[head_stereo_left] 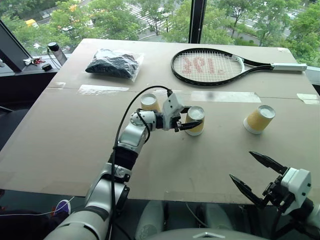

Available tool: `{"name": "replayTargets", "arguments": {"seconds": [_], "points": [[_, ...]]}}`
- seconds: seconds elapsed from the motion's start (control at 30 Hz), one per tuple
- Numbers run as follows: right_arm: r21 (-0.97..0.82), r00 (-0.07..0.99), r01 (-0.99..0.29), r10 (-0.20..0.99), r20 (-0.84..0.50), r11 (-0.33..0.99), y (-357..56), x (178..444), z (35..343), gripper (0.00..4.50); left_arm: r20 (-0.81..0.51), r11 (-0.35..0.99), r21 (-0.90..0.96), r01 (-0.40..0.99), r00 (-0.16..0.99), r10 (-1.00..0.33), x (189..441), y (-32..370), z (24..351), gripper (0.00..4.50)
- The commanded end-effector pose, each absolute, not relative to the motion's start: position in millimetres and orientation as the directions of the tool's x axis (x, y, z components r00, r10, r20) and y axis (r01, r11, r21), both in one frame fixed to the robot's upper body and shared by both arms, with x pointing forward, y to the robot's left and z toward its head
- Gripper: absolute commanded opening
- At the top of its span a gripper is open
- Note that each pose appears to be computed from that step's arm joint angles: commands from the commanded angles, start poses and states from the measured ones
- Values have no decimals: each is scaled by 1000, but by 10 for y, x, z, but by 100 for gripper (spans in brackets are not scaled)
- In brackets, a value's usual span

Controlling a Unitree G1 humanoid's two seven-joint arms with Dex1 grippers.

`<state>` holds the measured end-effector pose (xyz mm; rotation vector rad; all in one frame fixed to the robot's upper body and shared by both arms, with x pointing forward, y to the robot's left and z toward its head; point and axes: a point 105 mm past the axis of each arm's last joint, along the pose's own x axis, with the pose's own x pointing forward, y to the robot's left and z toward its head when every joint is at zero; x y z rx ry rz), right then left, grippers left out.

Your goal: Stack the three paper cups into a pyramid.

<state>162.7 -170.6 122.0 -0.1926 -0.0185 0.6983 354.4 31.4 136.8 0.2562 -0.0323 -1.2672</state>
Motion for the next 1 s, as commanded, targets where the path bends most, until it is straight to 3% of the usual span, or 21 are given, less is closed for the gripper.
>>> {"name": "replayTargets", "arguments": {"seconds": [0.03,0.63,0.67,0.73,1.0], "points": [[-206,772,-624,635,-14,754,-1721,1624,1298,450,-75,250,238,939,274,-959,3506,174,1528,301],[-206,794,-599,607,-26,774,-1752,1565,1297,450,-101,169,230,958,196,-975,3495,-227,1391,301],[-206,794,-599,607,-27,774,-1751,1564,1295,450,-106,164,215,963,190,-976,3494,-233,1374,362],[-206,794,-599,608,-26,774,-1746,1565,1293,450,-86,166,196,966,186,-979,3495,-230,1404,442],[-203,779,-616,627,-14,761,-1717,1593,1301,450,-26,155,231,960,165,-986,3322,230,1724,446]]}}
